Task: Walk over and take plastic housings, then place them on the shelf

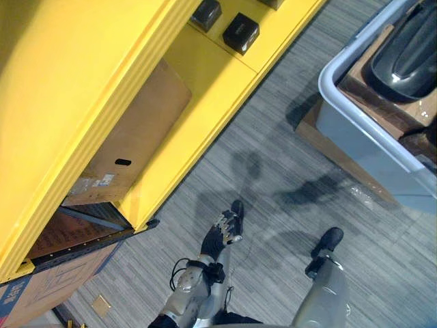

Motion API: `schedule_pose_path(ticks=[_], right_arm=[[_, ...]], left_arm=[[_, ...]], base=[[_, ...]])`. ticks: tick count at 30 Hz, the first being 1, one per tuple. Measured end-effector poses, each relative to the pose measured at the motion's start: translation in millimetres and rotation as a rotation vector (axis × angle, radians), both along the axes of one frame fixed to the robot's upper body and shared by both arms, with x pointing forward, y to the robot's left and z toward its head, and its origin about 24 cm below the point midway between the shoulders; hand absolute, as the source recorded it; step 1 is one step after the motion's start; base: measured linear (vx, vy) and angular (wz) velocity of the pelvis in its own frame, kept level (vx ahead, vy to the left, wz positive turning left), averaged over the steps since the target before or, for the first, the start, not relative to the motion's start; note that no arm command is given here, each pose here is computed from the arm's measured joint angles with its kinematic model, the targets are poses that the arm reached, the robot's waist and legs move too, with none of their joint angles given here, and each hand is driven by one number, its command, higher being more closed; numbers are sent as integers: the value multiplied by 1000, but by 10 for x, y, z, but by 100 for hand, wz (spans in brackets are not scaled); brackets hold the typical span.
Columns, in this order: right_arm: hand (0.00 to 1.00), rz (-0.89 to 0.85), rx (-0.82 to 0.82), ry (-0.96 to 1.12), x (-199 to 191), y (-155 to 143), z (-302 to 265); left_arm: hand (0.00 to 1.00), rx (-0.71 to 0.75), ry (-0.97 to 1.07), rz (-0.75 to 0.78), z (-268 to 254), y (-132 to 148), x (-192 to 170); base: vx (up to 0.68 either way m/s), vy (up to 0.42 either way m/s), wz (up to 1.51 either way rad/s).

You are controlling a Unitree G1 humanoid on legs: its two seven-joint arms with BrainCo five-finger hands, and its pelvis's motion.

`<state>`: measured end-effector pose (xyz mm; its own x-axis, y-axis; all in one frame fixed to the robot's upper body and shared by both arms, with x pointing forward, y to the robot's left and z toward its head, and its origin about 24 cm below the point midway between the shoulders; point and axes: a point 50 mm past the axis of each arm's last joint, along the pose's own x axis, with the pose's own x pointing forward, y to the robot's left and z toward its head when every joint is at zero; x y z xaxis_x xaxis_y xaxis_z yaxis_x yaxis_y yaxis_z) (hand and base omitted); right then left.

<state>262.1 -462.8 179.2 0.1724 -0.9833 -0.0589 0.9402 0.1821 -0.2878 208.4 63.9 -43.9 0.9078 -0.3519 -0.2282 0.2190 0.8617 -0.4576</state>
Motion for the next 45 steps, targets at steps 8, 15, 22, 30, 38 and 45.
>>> schedule_pose_path(ticks=[8, 15, 22, 30, 38, 45], right_arm=[[100, 100, 44, 25, 30, -3, 9], [100, 189, 77, 62, 208, 197, -245], [100, 312, 44, 108, 460, 503, -438], [100, 403, -42, 138, 608, 698, -448], [100, 494, -205, 172, 779, 941, -253], [100, 654, -494, 146, 971, 1328, 161]], left_arm=[[0, -14, -1, 54, 15, 77, 53], [0, -25, -32, 103, 77, 194, 82], [0, 24, -144, 111, 249, 418, 101], [0, 54, -401, 30, 742, 355, 226], [0, 156, -683, -88, 1398, 161, 656], [0, 339, -763, -172, 1856, 78, 1038]], base=[[8, -60, -4], [-13, -49, 3], [-1, -67, 4], [-17, -47, -2], [-61, -2, -12], [-26, 9, -26]])
